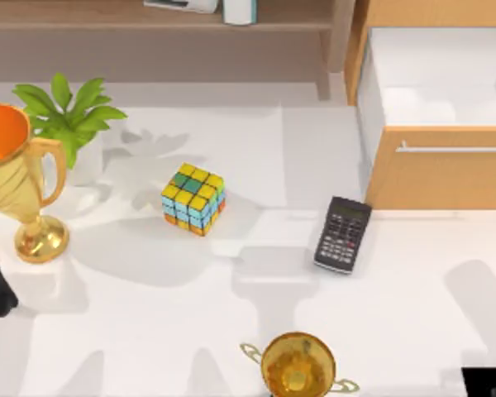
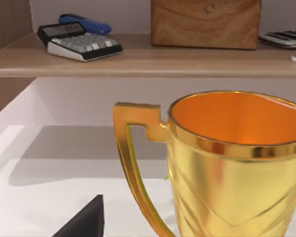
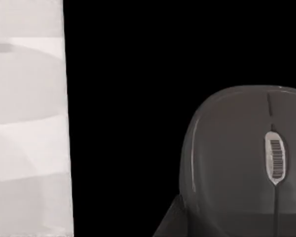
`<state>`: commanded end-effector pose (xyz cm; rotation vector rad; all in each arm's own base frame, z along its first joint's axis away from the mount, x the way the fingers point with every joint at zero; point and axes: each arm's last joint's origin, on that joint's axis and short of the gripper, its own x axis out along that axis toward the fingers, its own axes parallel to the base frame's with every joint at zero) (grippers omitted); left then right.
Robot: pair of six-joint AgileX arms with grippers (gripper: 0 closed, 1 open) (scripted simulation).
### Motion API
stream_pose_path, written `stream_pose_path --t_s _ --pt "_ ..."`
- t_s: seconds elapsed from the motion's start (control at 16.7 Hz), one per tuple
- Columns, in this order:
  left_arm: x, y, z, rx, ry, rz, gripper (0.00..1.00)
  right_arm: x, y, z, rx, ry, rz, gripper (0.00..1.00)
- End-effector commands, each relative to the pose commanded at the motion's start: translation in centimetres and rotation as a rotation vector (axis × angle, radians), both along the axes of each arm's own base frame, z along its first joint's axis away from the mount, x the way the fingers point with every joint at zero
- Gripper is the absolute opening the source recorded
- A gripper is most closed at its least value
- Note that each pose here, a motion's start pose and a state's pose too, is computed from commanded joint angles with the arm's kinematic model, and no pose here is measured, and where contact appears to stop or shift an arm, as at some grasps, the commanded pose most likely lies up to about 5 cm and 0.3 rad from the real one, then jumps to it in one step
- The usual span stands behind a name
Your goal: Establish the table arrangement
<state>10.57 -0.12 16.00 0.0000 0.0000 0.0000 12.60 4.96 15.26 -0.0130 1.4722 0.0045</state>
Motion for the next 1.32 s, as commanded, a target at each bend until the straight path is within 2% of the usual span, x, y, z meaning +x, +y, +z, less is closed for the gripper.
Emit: stream_pose_path --t_s 0.24,0.9,1.08,1.32 --pt "0.0 0.0 0.0 0.0 0.0 0.0 1.0 0.3 0.0 0.2 0.004 -0.018 -0.021 0.0" --pt "0.0 0.0 0.0 0.0 0.0 0.0 1.0 2.6 -0.4 2.6 0.03 -0.148 -0.177 0.0" --pt "0.0 0.0 0.0 0.0 0.0 0.0 1.0 2.8 -0.4 3.0 0.038 -0.166 -0.178 0.0" --pt "0.0 0.0 0.0 0.0 0.0 0.0 1.0 2.5 -0.2 3.0 0.045 -0.165 -0.136 0.0"
